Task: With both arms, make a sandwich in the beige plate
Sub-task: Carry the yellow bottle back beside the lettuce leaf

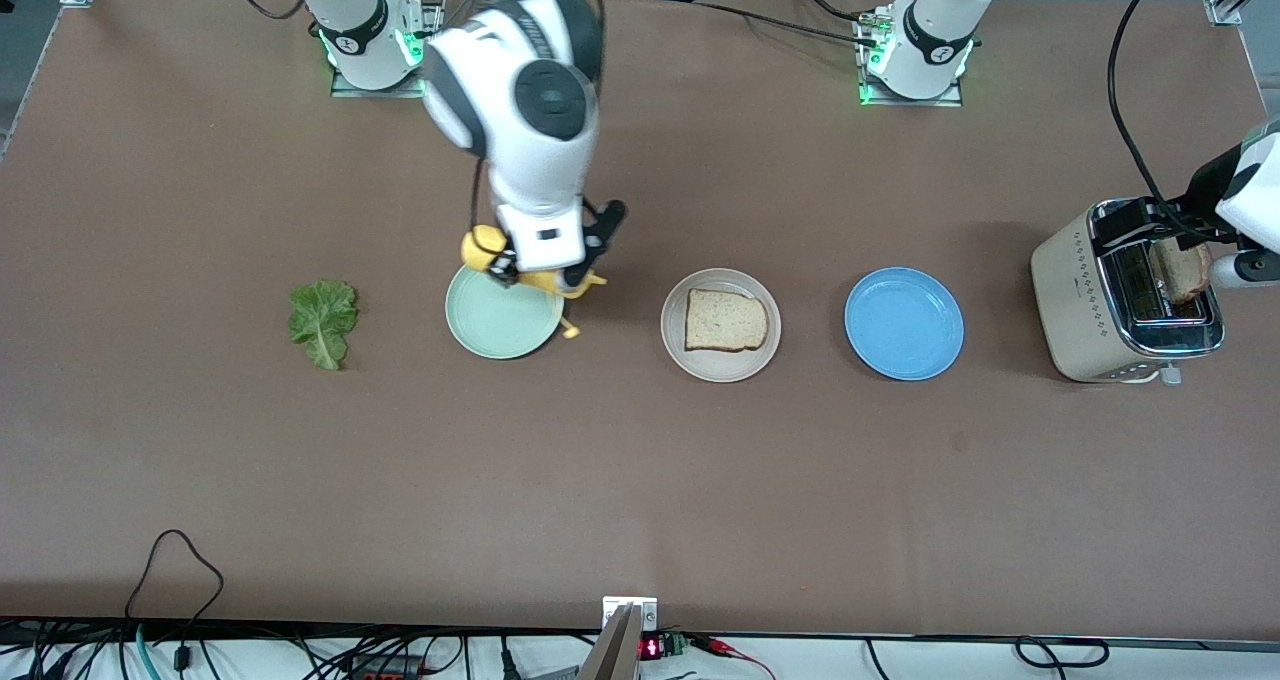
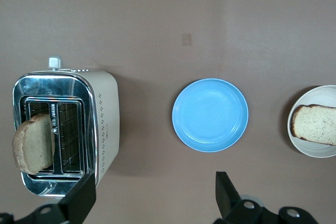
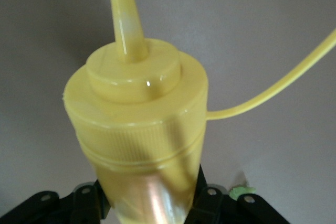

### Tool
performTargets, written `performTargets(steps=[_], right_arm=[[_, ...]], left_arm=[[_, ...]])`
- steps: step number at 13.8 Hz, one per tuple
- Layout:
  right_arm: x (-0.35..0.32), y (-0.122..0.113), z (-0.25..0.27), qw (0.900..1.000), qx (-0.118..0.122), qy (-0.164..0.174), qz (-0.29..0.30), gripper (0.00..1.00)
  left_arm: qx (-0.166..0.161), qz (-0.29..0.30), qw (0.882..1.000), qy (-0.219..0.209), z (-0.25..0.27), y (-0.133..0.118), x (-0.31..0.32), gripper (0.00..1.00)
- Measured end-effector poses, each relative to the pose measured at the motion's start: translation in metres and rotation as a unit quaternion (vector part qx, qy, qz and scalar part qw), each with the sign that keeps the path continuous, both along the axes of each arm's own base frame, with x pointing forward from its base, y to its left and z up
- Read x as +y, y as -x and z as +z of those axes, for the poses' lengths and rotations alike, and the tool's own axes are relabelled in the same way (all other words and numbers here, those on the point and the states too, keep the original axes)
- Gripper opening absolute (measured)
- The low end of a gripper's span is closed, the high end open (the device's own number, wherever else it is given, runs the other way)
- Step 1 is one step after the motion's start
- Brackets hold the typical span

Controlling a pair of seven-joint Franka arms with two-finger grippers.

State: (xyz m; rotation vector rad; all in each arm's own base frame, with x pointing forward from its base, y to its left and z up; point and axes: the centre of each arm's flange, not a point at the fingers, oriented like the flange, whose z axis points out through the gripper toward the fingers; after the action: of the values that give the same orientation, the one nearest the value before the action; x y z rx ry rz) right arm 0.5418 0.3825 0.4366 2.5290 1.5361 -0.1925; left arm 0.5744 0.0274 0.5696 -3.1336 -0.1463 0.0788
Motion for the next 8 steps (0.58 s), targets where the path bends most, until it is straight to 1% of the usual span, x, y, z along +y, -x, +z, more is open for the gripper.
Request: performTargets(steps=[2, 3, 5, 8], right_arm=[[-0.034, 0.001, 0.012, 1.0, 0.017, -0.017, 0.008, 0.6], [-0.05, 0.004, 0.015, 0.999, 0.026, -0.032, 0.016, 0.6], [-0.092, 0.002, 0.017, 0.995, 0.054, -0.075, 0.033, 0.6], [-0.177, -0.013, 0.015, 0.985, 0.083, -0.136, 0.067, 0.6]], left_arm=[[-0.002, 0.0, 1.0, 0.0, 0.003, 0.002, -0.001, 1.0], [-0.003, -0.001, 1.0, -0.001, 0.004, 0.003, -0.001, 1.0], [-0.002, -0.001, 1.0, -0.001, 0.004, 0.005, -0.003, 1.0], [-0.001, -0.002, 1.0, -0.001, 0.002, 0.005, -0.003, 1.0]])
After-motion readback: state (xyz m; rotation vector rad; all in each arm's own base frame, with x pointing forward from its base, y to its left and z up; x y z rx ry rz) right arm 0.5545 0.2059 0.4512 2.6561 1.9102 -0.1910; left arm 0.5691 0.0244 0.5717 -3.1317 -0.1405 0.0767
